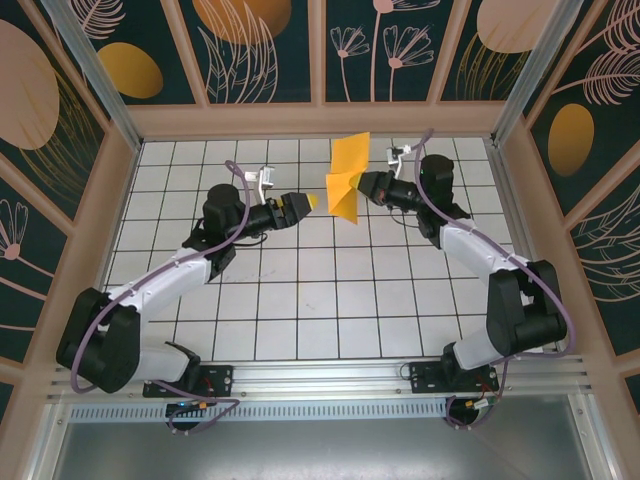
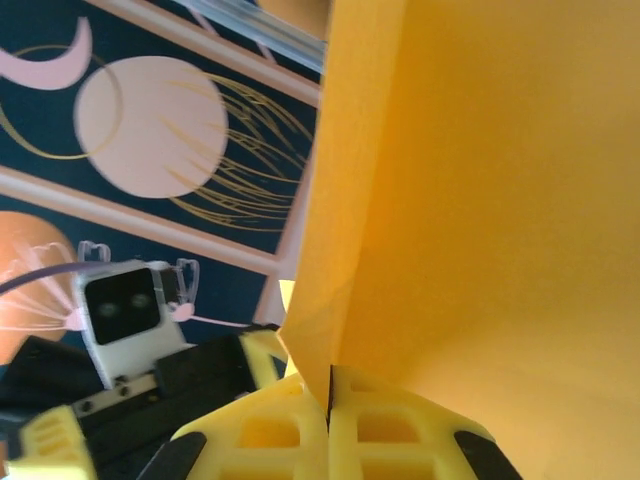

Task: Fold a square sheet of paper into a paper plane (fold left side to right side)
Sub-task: Turn over the paper at the center of the table.

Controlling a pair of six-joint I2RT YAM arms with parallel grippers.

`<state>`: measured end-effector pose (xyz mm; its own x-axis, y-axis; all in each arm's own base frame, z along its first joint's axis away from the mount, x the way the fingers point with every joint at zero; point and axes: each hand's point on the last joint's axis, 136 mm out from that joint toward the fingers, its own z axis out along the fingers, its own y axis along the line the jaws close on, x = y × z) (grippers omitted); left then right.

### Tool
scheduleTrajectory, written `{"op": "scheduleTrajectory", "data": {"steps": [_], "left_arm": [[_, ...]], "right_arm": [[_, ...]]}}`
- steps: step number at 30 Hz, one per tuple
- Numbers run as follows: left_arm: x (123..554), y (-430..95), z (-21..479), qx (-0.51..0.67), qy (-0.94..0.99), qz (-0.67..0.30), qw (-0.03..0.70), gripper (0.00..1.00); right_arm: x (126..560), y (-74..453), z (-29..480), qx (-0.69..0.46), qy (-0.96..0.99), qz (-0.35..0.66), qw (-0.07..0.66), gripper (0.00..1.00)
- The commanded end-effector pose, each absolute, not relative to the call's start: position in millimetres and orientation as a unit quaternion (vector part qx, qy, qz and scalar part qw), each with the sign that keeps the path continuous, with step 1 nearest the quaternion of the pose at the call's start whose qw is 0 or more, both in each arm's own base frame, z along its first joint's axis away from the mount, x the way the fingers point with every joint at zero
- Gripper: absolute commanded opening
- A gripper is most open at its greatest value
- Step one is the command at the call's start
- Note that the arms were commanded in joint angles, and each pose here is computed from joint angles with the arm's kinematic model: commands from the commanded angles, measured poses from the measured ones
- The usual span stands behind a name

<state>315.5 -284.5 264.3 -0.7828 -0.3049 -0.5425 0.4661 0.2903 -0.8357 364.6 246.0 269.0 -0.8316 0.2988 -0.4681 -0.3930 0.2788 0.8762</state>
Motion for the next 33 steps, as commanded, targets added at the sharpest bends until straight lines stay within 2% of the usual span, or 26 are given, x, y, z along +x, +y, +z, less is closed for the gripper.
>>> {"op": "scheduleTrajectory", "data": {"steps": [1,5,20,30,33], "left_arm": [[298.1,-303.3,283.4,0.092,0.698,-0.649,0.289,0.98],[296.3,-314.0,284.5,0.099,0.689,-0.663,0.275,0.93],[301.8,-316.8,284.4,0.082,0.682,-0.674,0.271,0.62],[302.5,-316.2,283.0,0.077,0.682,-0.675,0.271,0.31],[302.7,-316.1,281.3,0.074,0.684,-0.674,0.269,0.22]], "right_arm": [[350.1,262.9,311.2,-0.073,0.711,0.635,0.293,0.07],[342.4,273.5,317.1,-0.081,0.705,0.646,0.282,0.07],[320.9,283.8,308.2,-0.091,0.710,0.657,0.237,0.08],[313.0,288.1,294.6,-0.089,0.720,0.655,0.213,0.09],[313.0,287.5,291.8,-0.088,0.723,0.651,0.213,0.13]]}}
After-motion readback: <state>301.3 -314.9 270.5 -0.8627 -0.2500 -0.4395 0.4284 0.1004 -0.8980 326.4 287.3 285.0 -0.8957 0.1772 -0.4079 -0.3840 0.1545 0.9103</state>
